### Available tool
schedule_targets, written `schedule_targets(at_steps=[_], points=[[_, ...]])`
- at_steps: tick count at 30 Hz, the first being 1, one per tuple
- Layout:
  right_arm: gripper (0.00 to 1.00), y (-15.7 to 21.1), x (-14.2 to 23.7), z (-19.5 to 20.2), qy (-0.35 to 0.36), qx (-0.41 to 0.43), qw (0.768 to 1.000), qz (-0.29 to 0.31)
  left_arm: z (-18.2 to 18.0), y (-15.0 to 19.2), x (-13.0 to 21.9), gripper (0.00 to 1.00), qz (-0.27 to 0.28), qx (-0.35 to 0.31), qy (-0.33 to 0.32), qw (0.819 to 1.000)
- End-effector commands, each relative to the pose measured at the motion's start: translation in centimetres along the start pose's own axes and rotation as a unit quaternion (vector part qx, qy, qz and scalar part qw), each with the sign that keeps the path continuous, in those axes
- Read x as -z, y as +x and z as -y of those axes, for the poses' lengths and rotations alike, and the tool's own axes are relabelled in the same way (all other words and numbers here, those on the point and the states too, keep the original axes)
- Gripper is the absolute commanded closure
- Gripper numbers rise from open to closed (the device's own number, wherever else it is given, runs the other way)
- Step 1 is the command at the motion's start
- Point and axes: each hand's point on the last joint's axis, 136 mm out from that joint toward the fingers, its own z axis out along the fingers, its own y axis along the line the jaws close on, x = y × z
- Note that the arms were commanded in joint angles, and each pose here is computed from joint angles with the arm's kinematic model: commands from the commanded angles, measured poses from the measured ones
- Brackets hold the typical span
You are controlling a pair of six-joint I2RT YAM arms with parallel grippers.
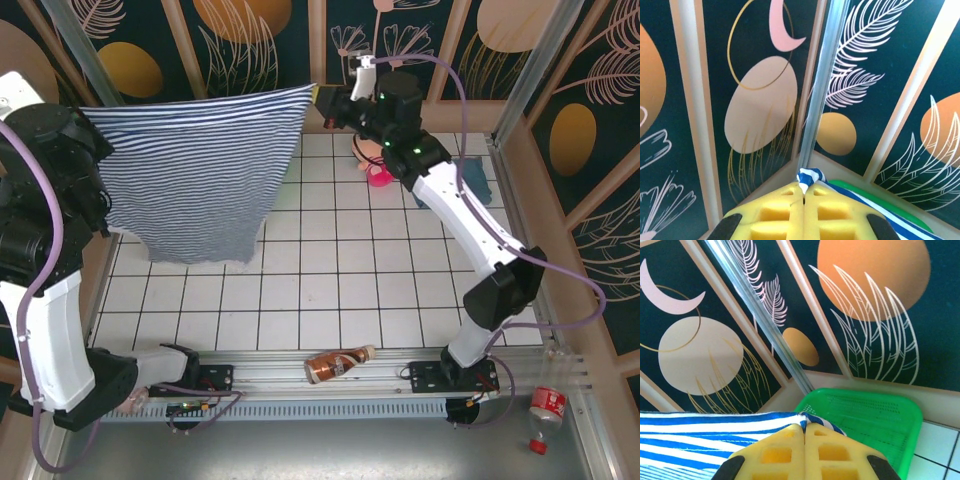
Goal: Fold and stack the tank tops
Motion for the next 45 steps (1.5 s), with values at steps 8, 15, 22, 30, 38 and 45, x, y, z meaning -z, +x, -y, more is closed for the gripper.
schedule_targets(at_steps=[8,15,22,30,38,45], points=[[1.00,5.5,2.7,6.8,0.057,0.000,0.994,-0.093,12.0,6.3,10.0,1.00,-0.092,0.068,0.500,0.859],[1.00,11.6,10.8,17.0,0.150,-0.034,0.973,-0.170,15.3,14.0,13.3,1.00,-0.187,0.137,0.619,0.750],[1.00,15.3,15.5,23.3,0.227,-0.036,0.947,-0.225,23.9,25.6,20.8,1.00,-0.294,0.035,0.663,0.687],[1.00,13.9,17.6,26.5,0.274,-0.019,0.939,-0.209,27.7,23.3,26.8,1.00,-0.268,0.005,0.708,0.654],[1.00,4.4,14.1,20.5,0.209,0.025,0.974,-0.079,24.4,14.9,16.9,1.00,-0.086,-0.055,0.521,0.847],[1.00,2.1,5.2,9.9,0.068,0.045,0.996,-0.039,12.9,5.7,6.7,1.00,0.019,-0.088,0.201,0.975]])
